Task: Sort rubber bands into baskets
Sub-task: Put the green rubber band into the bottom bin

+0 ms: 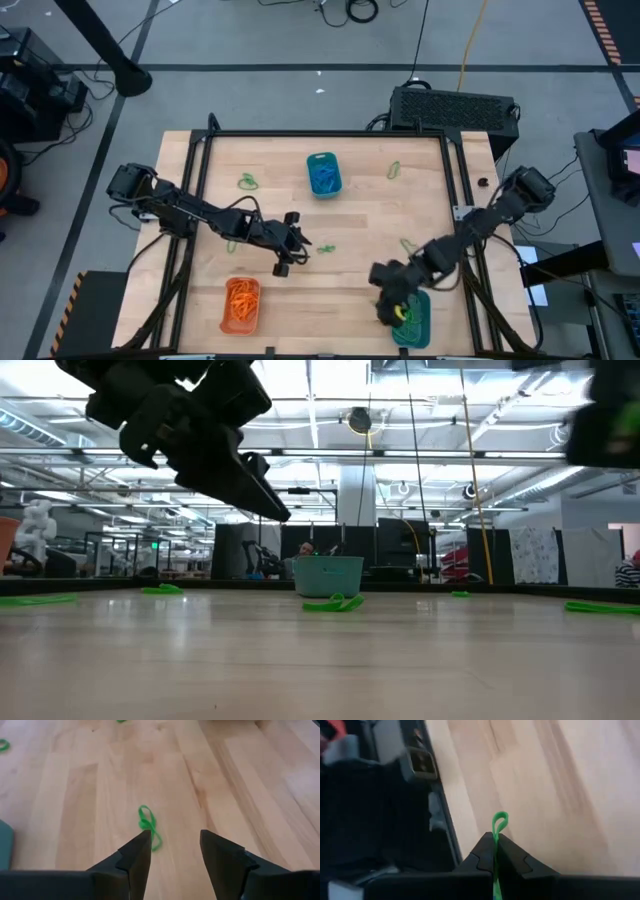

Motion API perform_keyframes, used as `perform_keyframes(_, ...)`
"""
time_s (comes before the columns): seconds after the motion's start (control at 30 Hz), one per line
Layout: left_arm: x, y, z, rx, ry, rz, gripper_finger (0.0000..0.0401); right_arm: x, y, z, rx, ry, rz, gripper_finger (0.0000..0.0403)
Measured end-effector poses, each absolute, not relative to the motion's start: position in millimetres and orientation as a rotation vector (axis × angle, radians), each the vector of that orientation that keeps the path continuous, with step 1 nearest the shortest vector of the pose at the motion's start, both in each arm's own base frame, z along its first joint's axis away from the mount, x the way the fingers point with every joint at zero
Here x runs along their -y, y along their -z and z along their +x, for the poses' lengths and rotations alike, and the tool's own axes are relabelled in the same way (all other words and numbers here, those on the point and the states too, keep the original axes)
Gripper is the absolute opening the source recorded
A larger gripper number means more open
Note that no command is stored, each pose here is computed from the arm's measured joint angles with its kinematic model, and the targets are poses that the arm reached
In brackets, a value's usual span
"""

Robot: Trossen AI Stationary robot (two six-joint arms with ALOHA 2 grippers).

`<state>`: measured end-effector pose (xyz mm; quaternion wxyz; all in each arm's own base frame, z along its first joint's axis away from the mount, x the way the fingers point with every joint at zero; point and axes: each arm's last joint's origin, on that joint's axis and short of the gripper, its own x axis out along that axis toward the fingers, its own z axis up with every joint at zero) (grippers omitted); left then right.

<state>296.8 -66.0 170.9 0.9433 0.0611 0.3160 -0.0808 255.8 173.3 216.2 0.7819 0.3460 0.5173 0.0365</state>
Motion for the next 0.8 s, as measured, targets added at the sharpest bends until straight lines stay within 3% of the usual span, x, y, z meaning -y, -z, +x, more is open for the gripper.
perform_keyframes(0.33,65.9,-172.3,297.8,-0.628,0.163,0.122,0.0178,-208.3,-210.5,216.6,-1.29,0.106,0.939,0.0)
perform_keyframes(0.8,66.2,-173.9,298.9,-0.608,0.163,0.116,0.0178,-210.4,-204.9,200.3,-1.327,0.268,0.928,0.0002)
